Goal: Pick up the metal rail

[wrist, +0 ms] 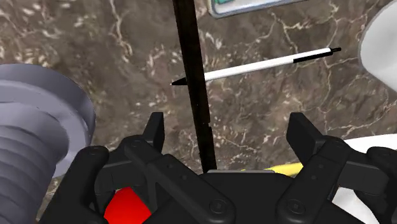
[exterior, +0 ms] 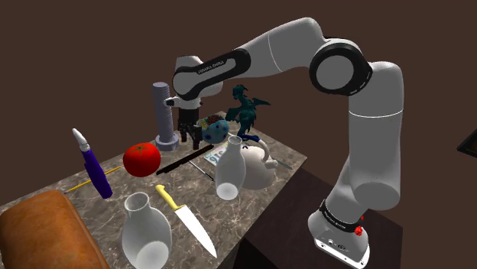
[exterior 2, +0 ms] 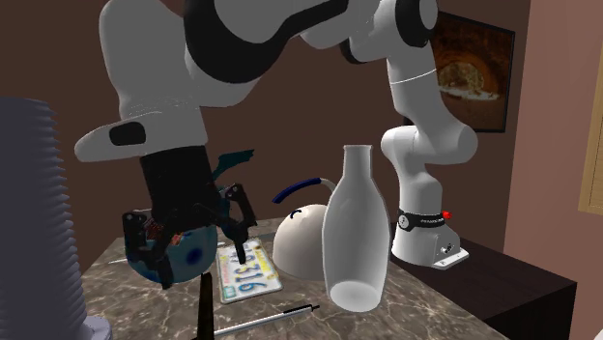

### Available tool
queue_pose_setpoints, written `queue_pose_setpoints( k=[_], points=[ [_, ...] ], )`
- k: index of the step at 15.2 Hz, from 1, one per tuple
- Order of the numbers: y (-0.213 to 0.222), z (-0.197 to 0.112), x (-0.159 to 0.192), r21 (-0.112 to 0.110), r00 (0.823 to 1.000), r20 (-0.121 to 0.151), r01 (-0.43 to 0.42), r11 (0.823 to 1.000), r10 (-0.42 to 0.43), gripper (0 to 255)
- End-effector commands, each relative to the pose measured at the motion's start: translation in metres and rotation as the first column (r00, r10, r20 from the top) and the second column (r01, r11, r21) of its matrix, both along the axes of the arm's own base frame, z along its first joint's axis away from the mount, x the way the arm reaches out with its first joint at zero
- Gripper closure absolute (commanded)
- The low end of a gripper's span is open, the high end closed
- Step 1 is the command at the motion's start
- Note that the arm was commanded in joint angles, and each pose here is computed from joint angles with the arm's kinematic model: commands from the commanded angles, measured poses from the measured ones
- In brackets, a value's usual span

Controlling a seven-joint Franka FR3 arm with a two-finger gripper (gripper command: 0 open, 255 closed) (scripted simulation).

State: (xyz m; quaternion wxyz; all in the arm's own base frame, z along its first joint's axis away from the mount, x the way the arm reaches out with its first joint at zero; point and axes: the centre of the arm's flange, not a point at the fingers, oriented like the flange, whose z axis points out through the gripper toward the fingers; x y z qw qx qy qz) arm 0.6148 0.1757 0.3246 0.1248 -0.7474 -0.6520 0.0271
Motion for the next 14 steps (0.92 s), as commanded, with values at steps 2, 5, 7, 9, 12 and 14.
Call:
queue_pose_setpoints(
  k=[2, 5, 7, 9, 12, 14],
  points=[
    [0.035, -0.023, 0.009, 0.028, 0.993, -0.003, -0.120, 0.992, 0.120, 0],
    [0.042, -0.037, 0.010, 0.033, 0.990, -0.003, -0.140, 0.990, 0.140, 0],
    [0.042, -0.047, 0.010, 0.033, 0.990, -0.003, -0.140, 0.990, 0.140, 0],
    [0.042, -0.058, 0.010, 0.033, 0.990, -0.003, -0.140, 0.990, 0.140, 0],
    [0.042, -0.066, 0.010, 0.033, 0.990, -0.003, -0.140, 0.990, 0.140, 0],
    [0.042, -0.066, 0.010, 0.033, 0.990, -0.003, -0.140, 0.990, 0.140, 255]
  ],
)
